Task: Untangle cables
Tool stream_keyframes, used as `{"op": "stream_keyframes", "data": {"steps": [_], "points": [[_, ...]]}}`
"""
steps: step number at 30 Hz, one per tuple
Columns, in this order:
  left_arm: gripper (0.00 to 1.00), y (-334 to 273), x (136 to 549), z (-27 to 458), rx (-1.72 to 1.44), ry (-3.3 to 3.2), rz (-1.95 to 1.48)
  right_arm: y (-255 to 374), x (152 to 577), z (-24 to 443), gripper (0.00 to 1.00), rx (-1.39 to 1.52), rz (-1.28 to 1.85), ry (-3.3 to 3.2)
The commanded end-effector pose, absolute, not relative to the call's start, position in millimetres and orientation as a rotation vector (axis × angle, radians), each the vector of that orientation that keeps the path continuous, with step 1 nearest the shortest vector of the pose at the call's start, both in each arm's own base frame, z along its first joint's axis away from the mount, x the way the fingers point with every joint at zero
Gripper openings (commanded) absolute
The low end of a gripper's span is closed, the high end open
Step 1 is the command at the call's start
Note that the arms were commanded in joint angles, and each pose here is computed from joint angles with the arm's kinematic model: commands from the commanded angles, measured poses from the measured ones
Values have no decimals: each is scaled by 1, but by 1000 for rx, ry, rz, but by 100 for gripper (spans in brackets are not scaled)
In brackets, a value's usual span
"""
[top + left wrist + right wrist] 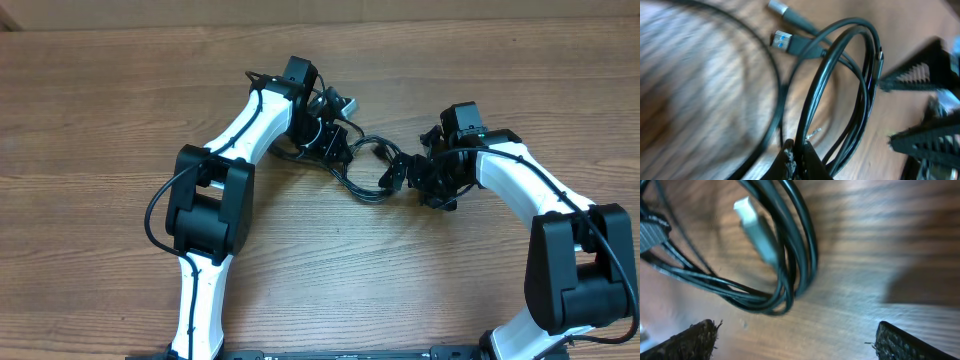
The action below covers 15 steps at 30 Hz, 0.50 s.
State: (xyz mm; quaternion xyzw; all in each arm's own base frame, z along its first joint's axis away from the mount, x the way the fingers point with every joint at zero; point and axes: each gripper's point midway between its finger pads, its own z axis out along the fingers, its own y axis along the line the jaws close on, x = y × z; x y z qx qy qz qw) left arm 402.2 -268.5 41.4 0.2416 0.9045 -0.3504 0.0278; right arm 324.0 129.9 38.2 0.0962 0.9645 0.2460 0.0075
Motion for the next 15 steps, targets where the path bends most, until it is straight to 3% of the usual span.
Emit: {"op": "stream_keyframes", "data": {"steps": [1,4,9,13,15], "points": [[4,-266,412,26,330,2988,-922,122,333,37,100,374,675,2995],[4,-264,417,17,42,3056,-766,123,336,38,95,348,683,2982],[4,-267,416,8,-177,3067,-584,147,347,54,73,216,904,2891],[4,-276,413,10,-240,3072,-618,188,347,97,44,-37,1370,2685],[4,-285,414,14,-124,3053,-692,191,357,104,26,-116,1374,2609]]}}
